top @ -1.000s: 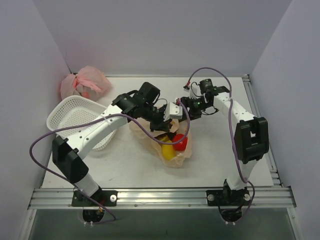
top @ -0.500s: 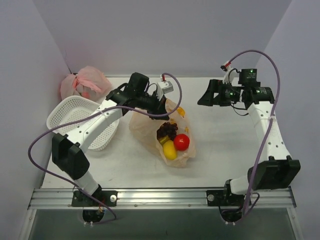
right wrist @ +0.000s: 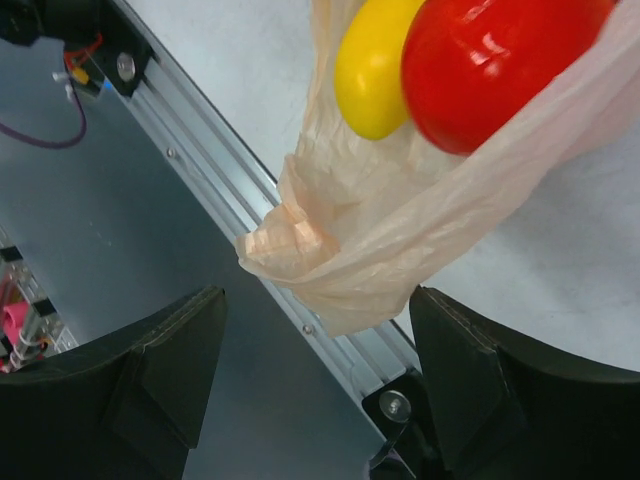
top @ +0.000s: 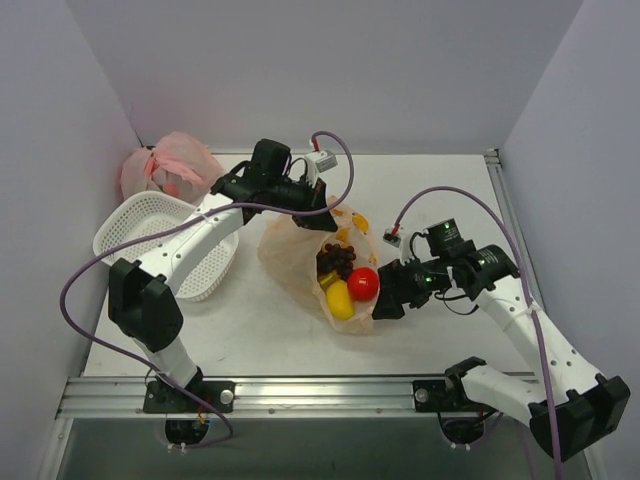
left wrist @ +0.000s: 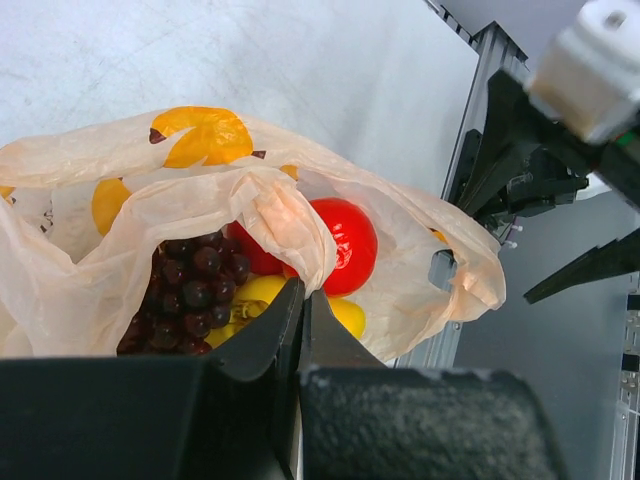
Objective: Place the fake fruits into the plastic bag and tie a complex knot
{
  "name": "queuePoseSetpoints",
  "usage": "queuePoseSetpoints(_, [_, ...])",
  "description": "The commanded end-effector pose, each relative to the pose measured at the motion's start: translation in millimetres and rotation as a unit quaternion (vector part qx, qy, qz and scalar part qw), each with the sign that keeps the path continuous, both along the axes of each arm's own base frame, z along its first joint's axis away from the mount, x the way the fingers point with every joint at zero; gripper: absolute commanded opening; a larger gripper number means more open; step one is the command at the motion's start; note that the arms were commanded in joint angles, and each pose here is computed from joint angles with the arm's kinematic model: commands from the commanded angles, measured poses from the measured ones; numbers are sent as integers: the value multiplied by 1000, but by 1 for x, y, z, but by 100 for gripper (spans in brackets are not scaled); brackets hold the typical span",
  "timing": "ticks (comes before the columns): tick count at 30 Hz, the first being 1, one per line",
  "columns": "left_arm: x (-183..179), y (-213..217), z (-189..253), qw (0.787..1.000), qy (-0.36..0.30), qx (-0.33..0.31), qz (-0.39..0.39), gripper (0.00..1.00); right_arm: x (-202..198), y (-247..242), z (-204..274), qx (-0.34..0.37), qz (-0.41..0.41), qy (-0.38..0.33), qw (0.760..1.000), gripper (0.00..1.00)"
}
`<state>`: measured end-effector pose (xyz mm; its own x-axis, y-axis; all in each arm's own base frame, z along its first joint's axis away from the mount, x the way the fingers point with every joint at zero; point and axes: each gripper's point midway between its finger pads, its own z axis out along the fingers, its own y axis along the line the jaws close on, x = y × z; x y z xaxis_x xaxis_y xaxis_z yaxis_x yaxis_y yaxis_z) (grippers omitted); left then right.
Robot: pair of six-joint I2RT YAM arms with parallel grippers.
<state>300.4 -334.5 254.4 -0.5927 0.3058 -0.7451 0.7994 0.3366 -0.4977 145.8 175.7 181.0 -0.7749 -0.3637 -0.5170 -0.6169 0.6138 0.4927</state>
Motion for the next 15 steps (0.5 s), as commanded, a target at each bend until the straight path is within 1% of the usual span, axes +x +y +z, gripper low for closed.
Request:
queuePoseSetpoints(1, [-1,-2,17,999,-15,-27,-8,0,-13,4,-10,-20,25,19,999,75])
queuePoseSetpoints(6, [0,0,17,999,-19,-26,-4,0,-5,12,-18,-45,29,14,998,76])
queuePoseSetpoints(7, [1,0,17,999,-18,-26,-4,0,-3,15,-21,-49,23,29,998,76])
queuePoseSetpoints(10, [1,2,15,1000,-17,-25,-2,0,-3,26,-22,-46,31,46,997,76])
queuePoseSetpoints(13, [3,5,18,999,-19,-27,0,0,12,24,-22,-63,19,24,998,48])
queuePoseSetpoints(14, [1,7,20,999,-19,-30,-1,0,17,22,-19,-63,14,15,998,30])
queuePoseSetpoints(15, [1,9,22,999,-22,-34,-3,0,21,21,-15,-60,9,12,998,23])
